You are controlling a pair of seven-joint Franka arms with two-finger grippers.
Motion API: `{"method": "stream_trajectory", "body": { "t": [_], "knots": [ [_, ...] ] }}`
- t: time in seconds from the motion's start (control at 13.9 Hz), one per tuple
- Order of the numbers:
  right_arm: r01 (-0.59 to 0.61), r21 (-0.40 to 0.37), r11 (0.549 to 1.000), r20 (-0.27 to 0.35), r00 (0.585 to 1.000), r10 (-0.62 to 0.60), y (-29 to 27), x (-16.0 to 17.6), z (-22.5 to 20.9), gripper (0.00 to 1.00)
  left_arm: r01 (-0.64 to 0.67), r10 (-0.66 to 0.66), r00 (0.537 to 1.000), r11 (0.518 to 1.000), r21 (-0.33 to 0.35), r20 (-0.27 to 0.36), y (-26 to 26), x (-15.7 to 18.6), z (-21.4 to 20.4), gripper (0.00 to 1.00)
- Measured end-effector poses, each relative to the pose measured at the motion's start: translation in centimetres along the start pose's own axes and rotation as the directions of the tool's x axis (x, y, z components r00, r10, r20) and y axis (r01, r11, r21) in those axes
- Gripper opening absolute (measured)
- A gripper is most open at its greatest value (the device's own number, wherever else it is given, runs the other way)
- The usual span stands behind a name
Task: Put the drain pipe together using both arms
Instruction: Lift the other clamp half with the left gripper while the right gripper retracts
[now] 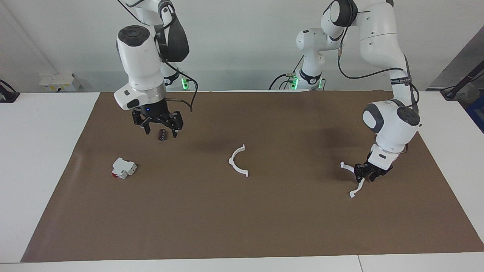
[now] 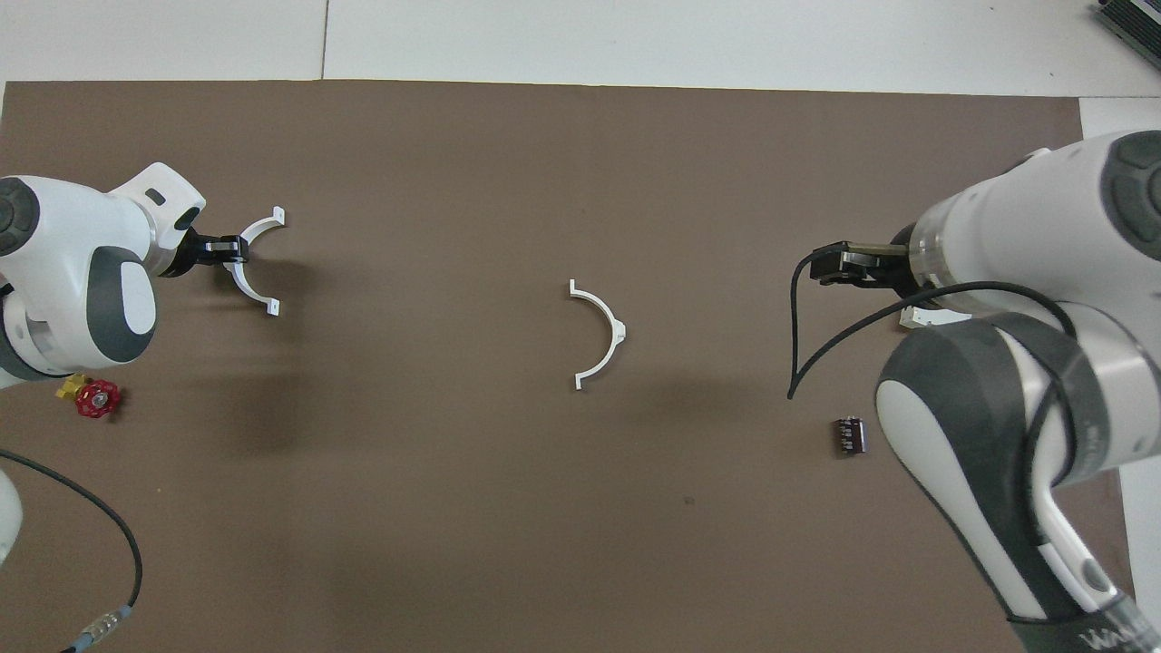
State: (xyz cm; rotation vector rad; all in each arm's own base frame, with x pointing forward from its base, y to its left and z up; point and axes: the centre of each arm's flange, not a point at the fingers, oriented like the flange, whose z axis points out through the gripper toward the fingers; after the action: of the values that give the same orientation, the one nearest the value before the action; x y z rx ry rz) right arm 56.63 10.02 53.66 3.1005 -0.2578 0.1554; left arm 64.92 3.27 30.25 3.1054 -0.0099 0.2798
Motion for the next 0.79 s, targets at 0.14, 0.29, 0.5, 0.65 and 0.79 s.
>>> {"method": "stream_trajectory", "body": {
  "t": [0.14,0.29,0.5,0.65,0.79],
  "knots": [
    [0.008,0.002,1.000,0.027,1.000,-0.008,3.0,-0.5,-2.0,1.00,-0.001,0.001,1.000,1.000,-0.001,0.007,0.1,-0.1,0.1,0.21],
    [0.017,-0.003,1.000,0.054,0.998,-0.016,5.3,-0.9,-4.0,1.00,-0.008,0.008,1.000,1.000,-0.005,0.015,0.6,-0.1,0.0,0.21],
    [0.048,-0.009,0.999,0.095,0.994,-0.047,7.5,-1.5,-8.0,1.00,-0.034,0.034,0.999,0.999,-0.012,0.020,2.3,0.0,-0.5,0.21],
    [0.053,-0.009,0.999,0.103,0.993,-0.051,9.0,-1.4,-9.0,1.00,-0.078,0.079,0.997,0.997,-0.020,0.019,5.1,0.1,-1.4,0.21],
    [0.050,-0.009,0.999,0.108,0.993,-0.048,9.8,-1.2,-8.8,1.00,-0.148,0.149,0.989,0.989,-0.029,0.020,9.5,-0.1,-1.9,0.21]
  ]
}}
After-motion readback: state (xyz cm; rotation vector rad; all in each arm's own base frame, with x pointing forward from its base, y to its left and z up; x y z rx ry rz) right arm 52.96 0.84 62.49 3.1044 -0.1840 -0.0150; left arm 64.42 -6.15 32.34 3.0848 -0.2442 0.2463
